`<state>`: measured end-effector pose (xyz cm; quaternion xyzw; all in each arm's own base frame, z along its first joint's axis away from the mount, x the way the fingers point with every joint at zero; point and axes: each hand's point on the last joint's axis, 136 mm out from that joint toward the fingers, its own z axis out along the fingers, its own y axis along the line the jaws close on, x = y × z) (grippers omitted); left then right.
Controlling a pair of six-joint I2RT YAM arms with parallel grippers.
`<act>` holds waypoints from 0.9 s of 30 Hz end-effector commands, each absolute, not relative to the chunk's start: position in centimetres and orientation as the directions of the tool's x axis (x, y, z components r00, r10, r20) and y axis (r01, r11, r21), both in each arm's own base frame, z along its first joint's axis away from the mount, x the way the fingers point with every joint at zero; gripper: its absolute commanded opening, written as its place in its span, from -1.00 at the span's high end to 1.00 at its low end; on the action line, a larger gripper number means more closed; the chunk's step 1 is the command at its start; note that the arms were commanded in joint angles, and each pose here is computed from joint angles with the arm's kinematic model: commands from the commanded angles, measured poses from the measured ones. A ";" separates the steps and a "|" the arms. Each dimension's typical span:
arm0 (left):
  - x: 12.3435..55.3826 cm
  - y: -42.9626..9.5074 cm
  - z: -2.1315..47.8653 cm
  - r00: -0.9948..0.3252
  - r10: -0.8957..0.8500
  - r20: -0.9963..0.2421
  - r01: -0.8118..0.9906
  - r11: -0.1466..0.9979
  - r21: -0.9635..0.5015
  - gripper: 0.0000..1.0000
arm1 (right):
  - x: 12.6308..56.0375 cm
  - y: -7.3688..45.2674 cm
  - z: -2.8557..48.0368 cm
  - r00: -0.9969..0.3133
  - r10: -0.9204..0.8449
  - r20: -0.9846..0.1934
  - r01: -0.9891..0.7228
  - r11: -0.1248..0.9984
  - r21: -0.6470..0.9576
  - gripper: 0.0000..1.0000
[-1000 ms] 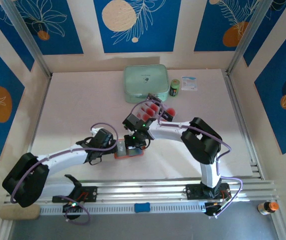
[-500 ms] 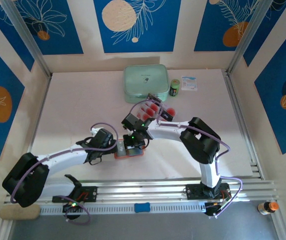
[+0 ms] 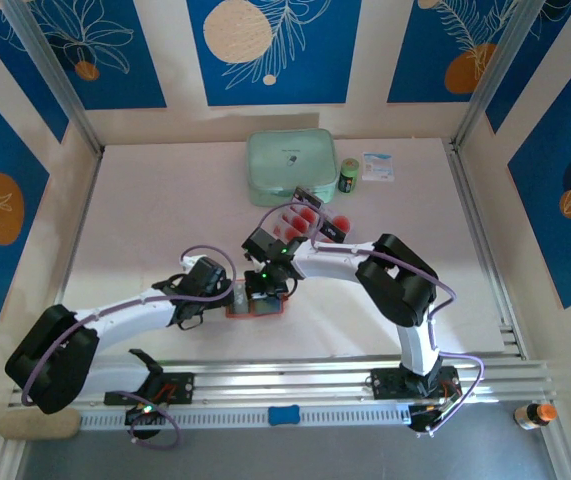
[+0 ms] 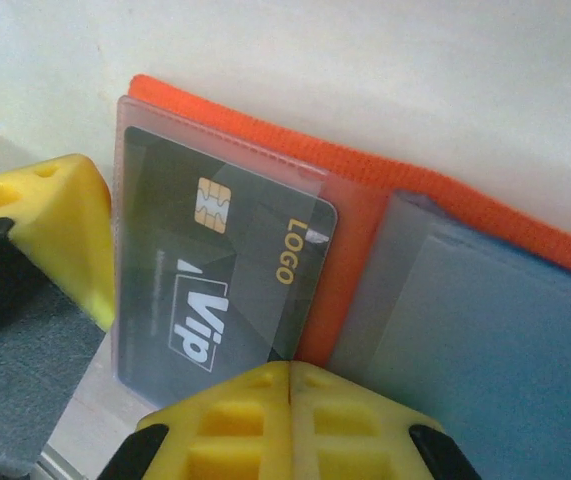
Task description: Put the credit cards into the card holder
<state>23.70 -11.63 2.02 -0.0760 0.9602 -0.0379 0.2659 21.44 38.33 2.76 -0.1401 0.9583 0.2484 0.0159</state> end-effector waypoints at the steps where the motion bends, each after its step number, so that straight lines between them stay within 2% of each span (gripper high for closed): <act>1: 23.8 -11.8 1.7 -0.848 -0.187 -0.495 -0.134 0.981 -0.141 -0.94 | 21.0 39.1 2.8 -0.963 -0.258 -0.074 -0.258 0.814 0.520 1.00; 18: 25.6 -13.0 6.9 -0.796 -0.203 -0.570 -0.103 0.974 -0.203 -0.95 | 22.9 36.8 6.4 -0.965 -0.208 -0.158 -0.261 0.815 0.518 1.00; 27: 26.5 -16.0 10.1 -0.777 -0.197 -0.598 0.016 0.944 -0.331 -0.95 | 23.3 34.8 5.9 -0.970 -0.174 -0.169 -0.235 0.853 0.467 1.00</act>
